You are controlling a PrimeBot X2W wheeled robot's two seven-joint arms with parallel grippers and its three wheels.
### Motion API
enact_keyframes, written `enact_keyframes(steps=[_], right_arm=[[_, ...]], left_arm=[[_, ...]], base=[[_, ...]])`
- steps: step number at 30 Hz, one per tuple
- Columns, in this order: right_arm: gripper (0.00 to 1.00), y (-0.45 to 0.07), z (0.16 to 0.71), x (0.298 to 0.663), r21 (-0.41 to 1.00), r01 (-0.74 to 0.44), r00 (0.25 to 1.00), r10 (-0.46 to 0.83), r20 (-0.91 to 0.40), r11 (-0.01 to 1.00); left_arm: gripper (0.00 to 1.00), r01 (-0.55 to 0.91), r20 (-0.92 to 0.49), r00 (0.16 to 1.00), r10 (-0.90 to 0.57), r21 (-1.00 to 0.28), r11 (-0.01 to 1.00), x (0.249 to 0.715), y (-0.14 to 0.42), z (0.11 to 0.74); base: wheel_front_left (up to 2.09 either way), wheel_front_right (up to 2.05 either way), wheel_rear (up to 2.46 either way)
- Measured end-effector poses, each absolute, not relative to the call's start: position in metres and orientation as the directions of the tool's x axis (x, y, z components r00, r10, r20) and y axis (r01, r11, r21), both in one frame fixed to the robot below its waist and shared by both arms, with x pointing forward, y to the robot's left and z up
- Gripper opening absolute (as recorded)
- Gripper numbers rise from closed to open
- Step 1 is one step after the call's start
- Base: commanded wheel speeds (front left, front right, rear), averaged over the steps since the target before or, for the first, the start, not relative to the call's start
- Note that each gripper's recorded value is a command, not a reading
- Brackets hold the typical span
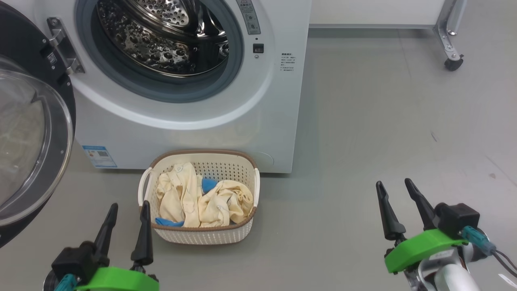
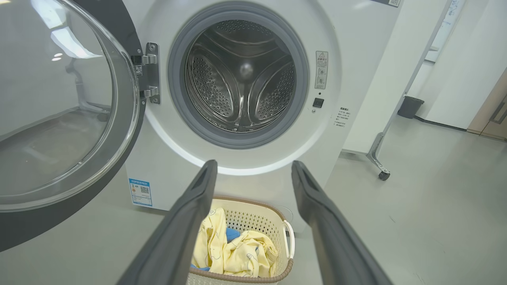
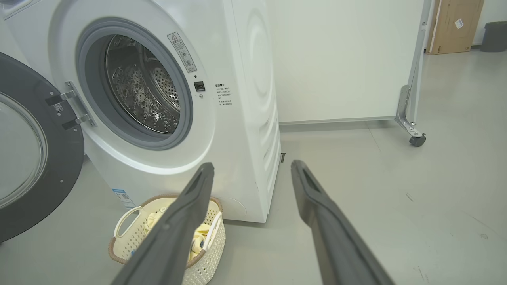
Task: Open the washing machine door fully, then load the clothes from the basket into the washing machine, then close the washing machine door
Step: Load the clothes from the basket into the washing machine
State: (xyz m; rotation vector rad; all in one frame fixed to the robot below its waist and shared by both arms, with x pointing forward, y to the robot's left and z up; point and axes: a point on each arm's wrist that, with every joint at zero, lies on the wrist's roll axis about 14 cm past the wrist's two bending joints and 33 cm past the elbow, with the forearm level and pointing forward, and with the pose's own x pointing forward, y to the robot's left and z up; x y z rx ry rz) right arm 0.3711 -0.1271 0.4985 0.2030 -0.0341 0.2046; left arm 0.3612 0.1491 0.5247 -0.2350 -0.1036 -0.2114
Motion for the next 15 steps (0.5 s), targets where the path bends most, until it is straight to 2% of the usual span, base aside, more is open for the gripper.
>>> enact_keyframes(steps=[15], right_arm=[[1.00,-0.1255,0.4972,0.3720,0.199,-0.208,0.978,0.201,0.053,0.958]], left_arm=[[1.00,0.208,0.112,0.976,-0.188,-0.203,0.957,0.3606,0.1542,0.5188]], base=[[0.00,0.00,0.00]])
